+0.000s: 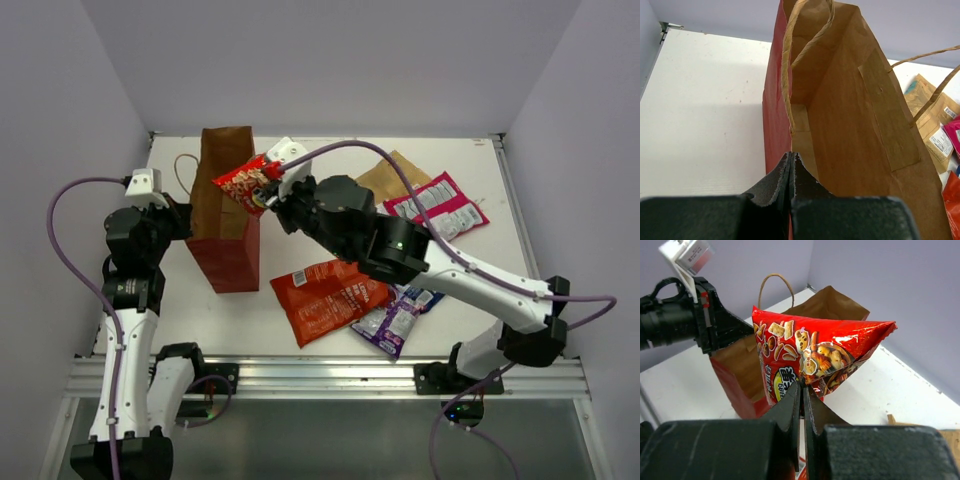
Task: Place the snacks into the paper bag
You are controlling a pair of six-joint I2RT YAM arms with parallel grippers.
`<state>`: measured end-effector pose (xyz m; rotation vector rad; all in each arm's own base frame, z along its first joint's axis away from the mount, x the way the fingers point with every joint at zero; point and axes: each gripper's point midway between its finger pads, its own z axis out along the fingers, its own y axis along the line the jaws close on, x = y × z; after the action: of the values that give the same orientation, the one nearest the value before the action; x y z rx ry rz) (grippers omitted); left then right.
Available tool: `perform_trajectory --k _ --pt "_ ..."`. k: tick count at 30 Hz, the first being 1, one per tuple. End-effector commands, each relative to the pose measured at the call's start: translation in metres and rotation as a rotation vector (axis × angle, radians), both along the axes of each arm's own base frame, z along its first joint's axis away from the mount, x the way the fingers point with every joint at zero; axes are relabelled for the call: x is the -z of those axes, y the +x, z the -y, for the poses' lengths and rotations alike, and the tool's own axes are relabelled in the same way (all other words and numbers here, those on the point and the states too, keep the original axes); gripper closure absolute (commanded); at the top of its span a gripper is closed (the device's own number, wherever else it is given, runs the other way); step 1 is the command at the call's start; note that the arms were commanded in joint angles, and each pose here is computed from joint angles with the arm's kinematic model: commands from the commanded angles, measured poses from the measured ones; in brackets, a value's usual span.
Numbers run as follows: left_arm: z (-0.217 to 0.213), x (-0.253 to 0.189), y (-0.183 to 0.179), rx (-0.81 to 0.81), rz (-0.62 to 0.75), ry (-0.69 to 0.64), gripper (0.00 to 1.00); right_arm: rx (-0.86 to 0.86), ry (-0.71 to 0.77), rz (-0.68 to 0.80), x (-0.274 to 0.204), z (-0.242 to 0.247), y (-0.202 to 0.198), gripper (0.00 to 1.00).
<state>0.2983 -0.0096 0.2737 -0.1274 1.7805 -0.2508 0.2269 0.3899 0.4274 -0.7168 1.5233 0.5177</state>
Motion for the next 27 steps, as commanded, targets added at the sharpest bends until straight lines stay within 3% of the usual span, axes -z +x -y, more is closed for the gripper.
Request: perform_trajectory --k 1,11,16,23,27 --pt "0.002 -0.011 0.001 0.01 0.042 0.021 1.0 0.015 -0.145 0.068 0.024 -0.029 0.019 1.0" --pt "0.006 -0.011 -0.001 0.019 0.045 0.023 1.0 -0.014 -0.191 0.097 0.044 -0.091 0.043 1.0" --pt "0.007 -0.01 -0.001 0.021 0.045 0.027 1.0 -0.006 -0.218 0.119 0.038 -0.098 0.049 1.0" --pt "0.007 -0.009 -0.001 0.018 0.044 0.028 1.0 -0.001 -0.182 0.18 -0.008 -0.094 0.05 1.0" --pt "0.007 -0.008 -0.001 0.018 0.039 0.028 1.0 -0.008 -0.225 0.161 0.013 -0.103 0.053 1.0"
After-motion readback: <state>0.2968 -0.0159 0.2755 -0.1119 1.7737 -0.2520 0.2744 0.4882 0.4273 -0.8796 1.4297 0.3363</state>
